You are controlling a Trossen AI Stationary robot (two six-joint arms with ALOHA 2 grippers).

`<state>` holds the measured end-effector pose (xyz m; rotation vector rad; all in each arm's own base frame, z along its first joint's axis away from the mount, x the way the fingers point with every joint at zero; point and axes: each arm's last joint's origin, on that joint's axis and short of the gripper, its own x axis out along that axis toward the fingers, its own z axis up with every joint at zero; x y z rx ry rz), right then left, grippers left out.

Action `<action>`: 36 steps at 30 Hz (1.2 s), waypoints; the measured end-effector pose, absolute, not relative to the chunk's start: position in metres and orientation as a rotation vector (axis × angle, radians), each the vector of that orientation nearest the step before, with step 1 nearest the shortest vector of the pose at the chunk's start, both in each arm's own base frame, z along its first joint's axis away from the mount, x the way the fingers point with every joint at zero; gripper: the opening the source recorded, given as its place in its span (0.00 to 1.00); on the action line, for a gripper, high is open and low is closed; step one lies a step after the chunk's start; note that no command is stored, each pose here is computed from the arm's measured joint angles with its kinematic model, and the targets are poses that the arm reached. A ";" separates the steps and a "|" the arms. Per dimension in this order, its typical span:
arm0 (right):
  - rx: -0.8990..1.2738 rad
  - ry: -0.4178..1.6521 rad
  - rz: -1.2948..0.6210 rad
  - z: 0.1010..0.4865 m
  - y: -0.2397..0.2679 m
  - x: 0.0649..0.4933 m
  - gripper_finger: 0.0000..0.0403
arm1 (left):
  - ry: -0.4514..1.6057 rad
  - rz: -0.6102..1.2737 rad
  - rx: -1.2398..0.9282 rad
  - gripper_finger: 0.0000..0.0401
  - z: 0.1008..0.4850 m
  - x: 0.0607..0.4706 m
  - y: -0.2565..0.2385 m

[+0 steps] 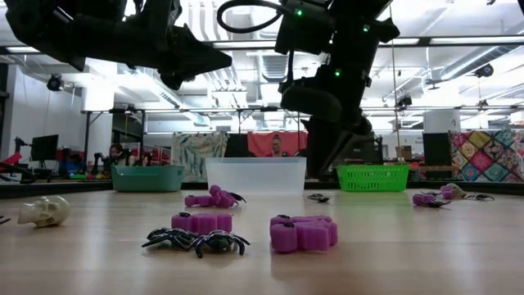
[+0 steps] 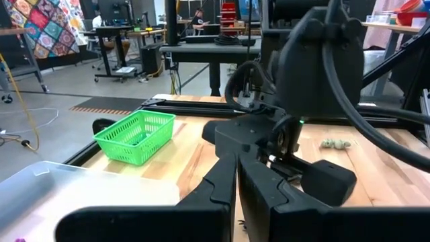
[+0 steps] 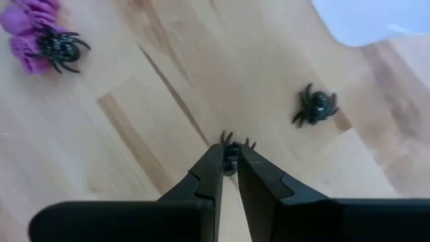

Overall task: Sort Halloween decoration
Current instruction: Put the black spider toy into the green bin

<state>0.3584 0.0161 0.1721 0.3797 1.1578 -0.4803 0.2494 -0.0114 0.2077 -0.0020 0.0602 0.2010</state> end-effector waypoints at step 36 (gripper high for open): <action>-0.135 0.742 -0.066 0.131 0.031 0.264 0.08 | 0.000 0.183 -0.138 0.00 0.187 0.268 -0.014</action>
